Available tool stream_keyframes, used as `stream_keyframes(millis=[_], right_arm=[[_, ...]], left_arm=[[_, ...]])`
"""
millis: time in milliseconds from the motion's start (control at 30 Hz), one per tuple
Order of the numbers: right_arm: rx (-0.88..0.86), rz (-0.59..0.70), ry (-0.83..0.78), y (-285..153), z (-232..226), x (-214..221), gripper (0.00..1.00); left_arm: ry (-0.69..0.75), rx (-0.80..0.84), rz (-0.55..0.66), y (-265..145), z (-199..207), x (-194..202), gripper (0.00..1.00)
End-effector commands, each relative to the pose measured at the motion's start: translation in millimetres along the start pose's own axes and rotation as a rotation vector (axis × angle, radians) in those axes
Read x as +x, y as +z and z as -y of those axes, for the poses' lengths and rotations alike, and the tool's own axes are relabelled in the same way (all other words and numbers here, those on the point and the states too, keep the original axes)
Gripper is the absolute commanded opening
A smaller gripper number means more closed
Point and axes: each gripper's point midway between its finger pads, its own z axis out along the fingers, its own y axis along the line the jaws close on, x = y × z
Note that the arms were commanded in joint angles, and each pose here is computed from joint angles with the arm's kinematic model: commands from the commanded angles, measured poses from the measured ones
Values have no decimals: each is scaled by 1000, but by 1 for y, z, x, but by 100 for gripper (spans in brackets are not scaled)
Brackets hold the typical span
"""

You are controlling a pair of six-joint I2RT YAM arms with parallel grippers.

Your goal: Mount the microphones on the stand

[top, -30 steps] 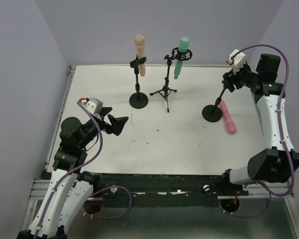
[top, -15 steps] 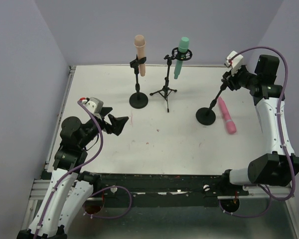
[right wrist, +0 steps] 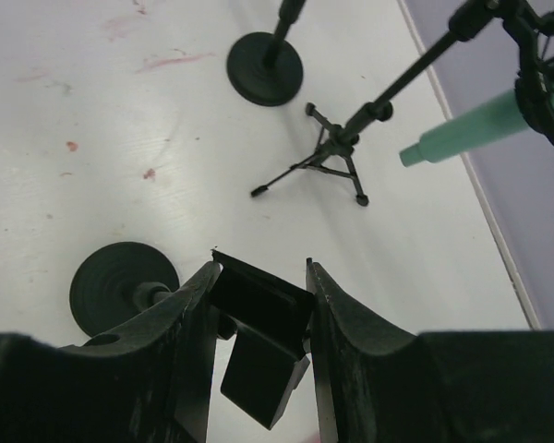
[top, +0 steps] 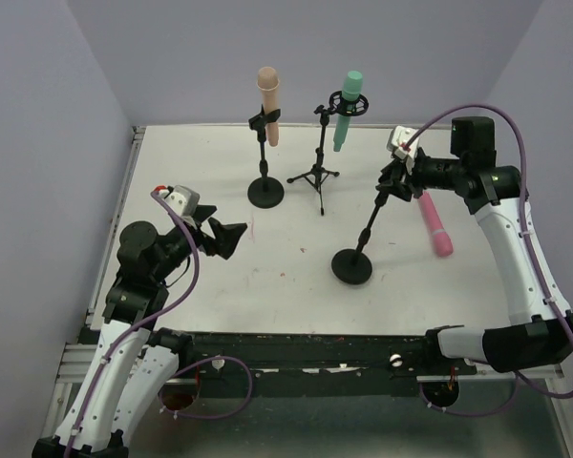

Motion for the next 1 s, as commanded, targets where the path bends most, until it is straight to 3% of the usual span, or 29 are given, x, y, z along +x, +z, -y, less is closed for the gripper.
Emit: stream_keyframes(millis=[0, 133, 333, 567, 967], right_arm=[[-108, 90, -55, -6, -34, -33, 30], [-166, 90, -66, -5, -55, -30, 33], [-242, 115, -57, -13, -84, -30, 52], [-280, 123, -41, -19, -103, -26, 63], [-341, 170, -46, -42, -131, -33, 99]], left_arm=[[-13, 22, -27, 2, 1, 10, 98], [-15, 26, -30, 4, 1, 12, 98], [-17, 33, -30, 5, 2, 12, 98], [-18, 43, -29, 5, 4, 13, 98], [-17, 56, -28, 6, 6, 13, 98]])
